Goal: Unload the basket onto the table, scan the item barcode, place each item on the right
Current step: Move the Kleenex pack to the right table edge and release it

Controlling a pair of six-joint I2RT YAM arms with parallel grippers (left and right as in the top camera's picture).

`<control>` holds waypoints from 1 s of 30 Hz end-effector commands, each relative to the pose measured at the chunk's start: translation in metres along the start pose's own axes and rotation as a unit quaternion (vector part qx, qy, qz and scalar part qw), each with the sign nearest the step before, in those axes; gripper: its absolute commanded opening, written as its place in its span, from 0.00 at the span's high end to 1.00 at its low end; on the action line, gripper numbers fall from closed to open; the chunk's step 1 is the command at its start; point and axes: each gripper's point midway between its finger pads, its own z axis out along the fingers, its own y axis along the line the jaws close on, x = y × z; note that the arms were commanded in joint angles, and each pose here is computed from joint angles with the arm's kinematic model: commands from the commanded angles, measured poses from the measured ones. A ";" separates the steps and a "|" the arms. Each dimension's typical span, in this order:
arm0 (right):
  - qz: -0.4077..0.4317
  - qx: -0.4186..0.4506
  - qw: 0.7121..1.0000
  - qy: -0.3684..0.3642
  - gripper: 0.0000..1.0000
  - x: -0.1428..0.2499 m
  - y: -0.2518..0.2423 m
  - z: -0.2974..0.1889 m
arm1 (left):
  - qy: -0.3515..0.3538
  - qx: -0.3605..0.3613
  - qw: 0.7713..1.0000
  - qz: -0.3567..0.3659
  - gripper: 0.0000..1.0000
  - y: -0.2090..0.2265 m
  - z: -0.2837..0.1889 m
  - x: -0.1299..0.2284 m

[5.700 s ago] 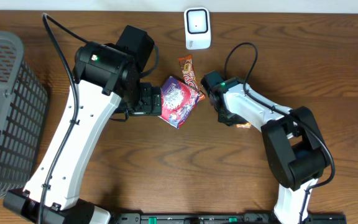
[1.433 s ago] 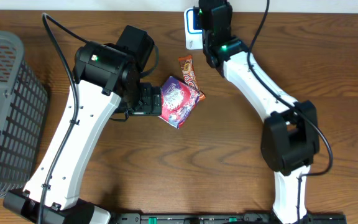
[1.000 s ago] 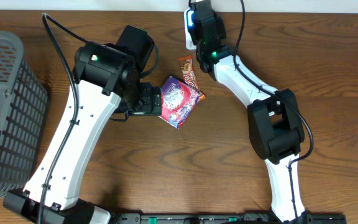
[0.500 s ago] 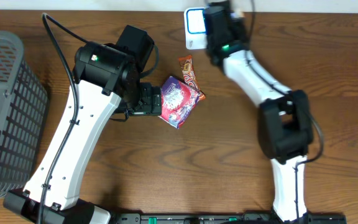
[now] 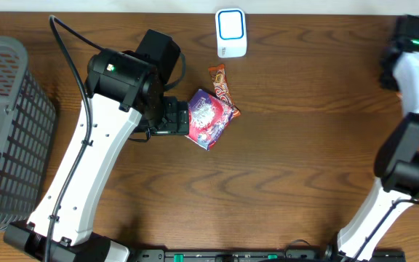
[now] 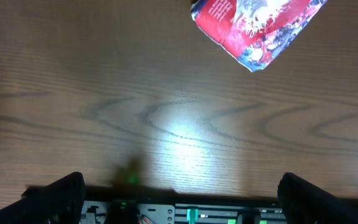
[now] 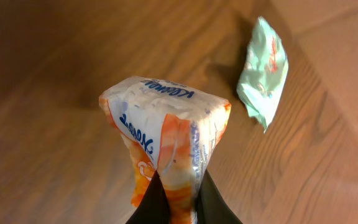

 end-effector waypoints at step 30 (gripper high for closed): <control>0.060 -0.187 0.979 0.057 0.46 0.001 0.021 0.010 | 0.003 -0.005 1.000 -0.007 0.02 0.003 0.001 0.000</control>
